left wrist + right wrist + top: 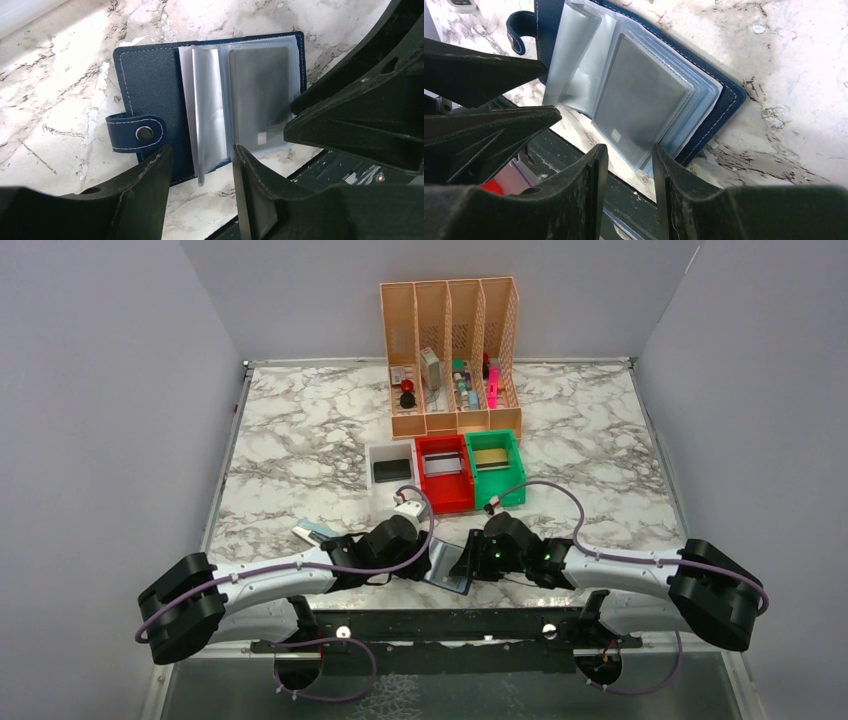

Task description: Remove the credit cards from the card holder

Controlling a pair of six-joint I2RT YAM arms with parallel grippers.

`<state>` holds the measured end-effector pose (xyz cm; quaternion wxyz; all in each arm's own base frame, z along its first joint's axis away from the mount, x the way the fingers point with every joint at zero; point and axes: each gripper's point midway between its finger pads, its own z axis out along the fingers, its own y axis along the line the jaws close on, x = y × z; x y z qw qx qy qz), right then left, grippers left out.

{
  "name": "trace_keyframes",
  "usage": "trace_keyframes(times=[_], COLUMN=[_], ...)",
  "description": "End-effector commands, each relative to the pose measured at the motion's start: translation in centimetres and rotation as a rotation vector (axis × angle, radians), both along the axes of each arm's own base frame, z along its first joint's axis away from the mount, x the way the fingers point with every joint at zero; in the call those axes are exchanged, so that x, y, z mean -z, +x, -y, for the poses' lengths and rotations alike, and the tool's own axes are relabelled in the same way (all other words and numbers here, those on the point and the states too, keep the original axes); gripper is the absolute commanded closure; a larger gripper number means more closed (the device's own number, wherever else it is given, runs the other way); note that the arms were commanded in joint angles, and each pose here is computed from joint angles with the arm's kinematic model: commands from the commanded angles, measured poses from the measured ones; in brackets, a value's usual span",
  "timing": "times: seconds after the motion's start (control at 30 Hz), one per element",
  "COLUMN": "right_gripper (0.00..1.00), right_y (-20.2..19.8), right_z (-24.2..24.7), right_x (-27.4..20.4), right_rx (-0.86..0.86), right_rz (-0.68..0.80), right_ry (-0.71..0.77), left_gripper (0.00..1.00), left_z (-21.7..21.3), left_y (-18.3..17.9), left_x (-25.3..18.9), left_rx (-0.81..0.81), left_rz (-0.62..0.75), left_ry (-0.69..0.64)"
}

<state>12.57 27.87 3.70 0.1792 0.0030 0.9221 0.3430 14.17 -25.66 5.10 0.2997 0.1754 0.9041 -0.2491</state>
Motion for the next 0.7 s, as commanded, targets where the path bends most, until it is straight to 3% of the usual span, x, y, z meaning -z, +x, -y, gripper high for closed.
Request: trace_keyframes(times=[0.0,0.37,0.67], right_gripper=[0.57,0.57,0.57], right_y=[-0.1,0.7,0.7], right_z=[-0.1,-1.0,-1.4], right_x=[0.3,-1.2,-0.8], right_rx=[0.012,0.08,0.075], right_rz=[-0.025,-0.024,-0.046], right_ry=[-0.007,0.082,0.061], left_gripper=[0.52,0.72,0.79], left_z=[0.1,0.2,0.5], left_y=[0.0,-0.6,-1.6], left_x=[0.5,1.5,1.8], left_rx=[0.015,0.034,0.007], left_rz=[0.012,-0.021,-0.054], left_ry=[0.007,0.018,-0.048])
